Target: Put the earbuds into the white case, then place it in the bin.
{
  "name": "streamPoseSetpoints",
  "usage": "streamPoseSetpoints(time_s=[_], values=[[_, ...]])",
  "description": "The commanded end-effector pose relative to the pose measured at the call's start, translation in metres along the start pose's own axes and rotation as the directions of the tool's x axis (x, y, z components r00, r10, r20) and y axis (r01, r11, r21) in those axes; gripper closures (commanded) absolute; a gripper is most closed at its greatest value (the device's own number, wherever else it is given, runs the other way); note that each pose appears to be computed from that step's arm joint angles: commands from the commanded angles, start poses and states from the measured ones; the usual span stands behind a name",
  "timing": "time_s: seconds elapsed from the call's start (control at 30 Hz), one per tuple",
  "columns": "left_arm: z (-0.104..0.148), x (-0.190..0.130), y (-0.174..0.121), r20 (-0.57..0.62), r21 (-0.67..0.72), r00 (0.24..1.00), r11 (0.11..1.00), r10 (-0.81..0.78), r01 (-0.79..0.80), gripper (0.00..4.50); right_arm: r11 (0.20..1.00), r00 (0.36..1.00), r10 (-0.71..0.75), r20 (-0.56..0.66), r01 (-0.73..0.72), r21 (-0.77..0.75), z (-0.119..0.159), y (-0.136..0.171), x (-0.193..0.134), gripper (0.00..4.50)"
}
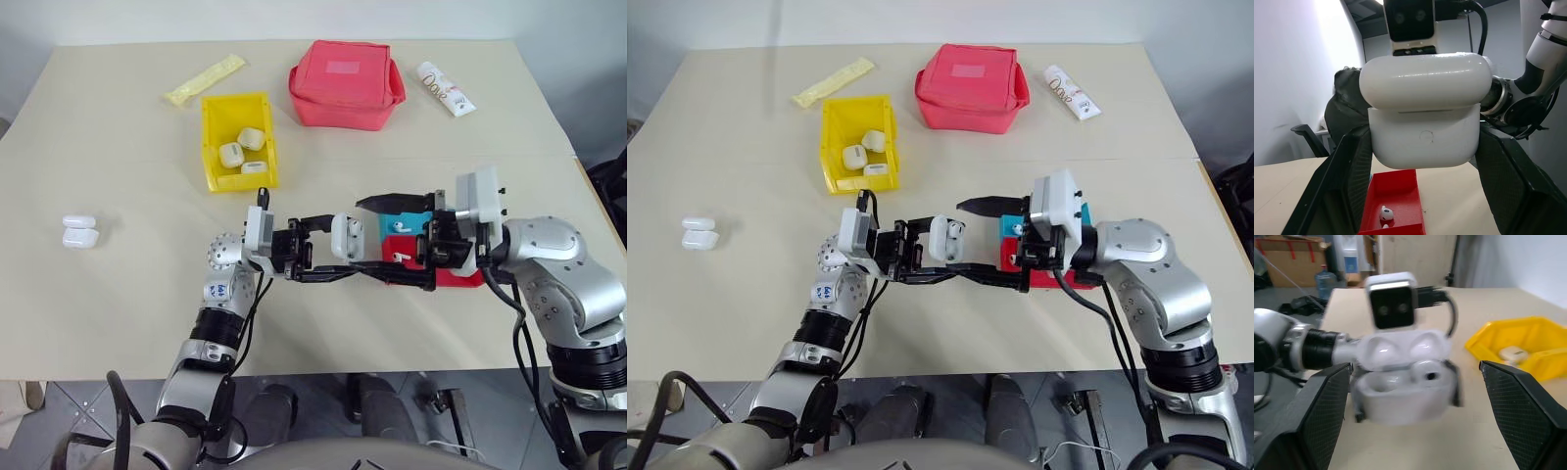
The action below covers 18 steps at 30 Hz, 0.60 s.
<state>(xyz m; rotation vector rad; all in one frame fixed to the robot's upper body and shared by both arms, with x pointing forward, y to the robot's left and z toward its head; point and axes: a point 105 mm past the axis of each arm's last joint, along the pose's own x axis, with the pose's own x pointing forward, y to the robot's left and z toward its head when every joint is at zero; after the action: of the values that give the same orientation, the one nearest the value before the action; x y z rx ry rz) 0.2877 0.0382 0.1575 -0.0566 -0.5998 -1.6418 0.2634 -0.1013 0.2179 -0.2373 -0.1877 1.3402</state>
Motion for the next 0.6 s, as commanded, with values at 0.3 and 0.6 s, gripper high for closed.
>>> streamPoseSetpoints(time_s=[0.3, 0.6], values=[[0.009, -0.029, 0.009, -0.053, 0.042, 0.995, 0.996, 0.086, -0.084, 1.73, 0.922, 0.910, -0.387, -0.151, 0.383, -0.056, 0.001, -0.011, -0.085, 0.18], [0.020, -0.058, 0.017, -0.109, 0.075, 0.977, 0.982, 0.181, -0.174, 1.73, 0.748, 0.691, -0.626, -0.361, 0.663, -0.029, -0.017, 0.037, -0.166, 0.18]])
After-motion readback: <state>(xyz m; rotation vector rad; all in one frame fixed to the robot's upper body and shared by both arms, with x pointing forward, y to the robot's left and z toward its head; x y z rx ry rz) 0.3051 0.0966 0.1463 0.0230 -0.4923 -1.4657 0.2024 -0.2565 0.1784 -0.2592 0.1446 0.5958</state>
